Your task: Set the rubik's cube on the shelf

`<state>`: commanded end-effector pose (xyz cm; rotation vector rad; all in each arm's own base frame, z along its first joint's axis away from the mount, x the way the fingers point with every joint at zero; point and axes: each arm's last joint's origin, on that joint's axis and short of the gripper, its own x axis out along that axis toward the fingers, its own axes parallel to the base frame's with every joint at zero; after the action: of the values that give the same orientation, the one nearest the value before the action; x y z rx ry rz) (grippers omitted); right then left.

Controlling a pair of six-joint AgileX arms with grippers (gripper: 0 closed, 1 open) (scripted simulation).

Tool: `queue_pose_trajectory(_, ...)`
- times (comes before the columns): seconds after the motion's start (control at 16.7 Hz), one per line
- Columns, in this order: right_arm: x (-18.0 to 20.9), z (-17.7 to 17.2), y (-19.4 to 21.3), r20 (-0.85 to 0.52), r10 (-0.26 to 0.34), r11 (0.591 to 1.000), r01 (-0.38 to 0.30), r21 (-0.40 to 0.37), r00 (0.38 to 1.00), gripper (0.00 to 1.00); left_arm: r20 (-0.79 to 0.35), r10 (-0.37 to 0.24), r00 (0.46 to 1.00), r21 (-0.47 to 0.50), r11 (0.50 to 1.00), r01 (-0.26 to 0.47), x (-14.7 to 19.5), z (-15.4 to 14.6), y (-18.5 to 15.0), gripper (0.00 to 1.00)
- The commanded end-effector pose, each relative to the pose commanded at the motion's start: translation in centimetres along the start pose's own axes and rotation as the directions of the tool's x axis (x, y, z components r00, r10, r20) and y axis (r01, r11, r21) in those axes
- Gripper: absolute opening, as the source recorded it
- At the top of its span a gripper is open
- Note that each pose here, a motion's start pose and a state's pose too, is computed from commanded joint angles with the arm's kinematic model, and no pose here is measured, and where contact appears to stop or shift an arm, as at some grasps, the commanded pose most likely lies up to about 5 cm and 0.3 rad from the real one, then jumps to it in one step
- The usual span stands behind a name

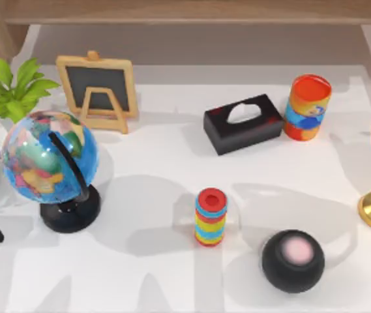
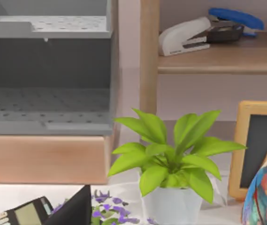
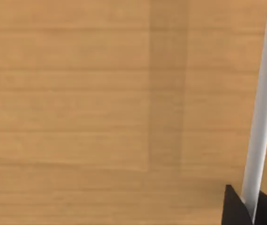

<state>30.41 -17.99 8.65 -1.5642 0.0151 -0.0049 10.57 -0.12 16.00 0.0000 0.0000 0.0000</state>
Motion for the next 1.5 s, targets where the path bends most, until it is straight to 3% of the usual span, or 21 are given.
queue_pose_trajectory(0.48, -5.8, 0.0, 0.1, -0.001, 0.003, 1.0, -0.003, 0.002, 1.0, 0.0, 0.0, 0.0, 1.0, 0.0, 1.0, 0.0, 0.0, 0.0, 0.0, 1.0)
queue_pose_trajectory(0.78, -6.3, 0.0, 0.0, 0.0, 0.0, 1.0, 0.0, 0.0, 1.0, 0.0, 0.0, 0.0, 1.0, 0.0, 1.0, 0.0, 0.0, 0.0, 0.0, 1.0)
queue_pose_trajectory(1.5, -6.3, 0.0, 0.0, 0.0, 0.0, 1.0, 0.0, 0.0, 1.0, 0.9, 0.0, 0.0, 1.0, 0.0, 1.0, 0.0, 0.0, 0.0, 0.0, 1.0)
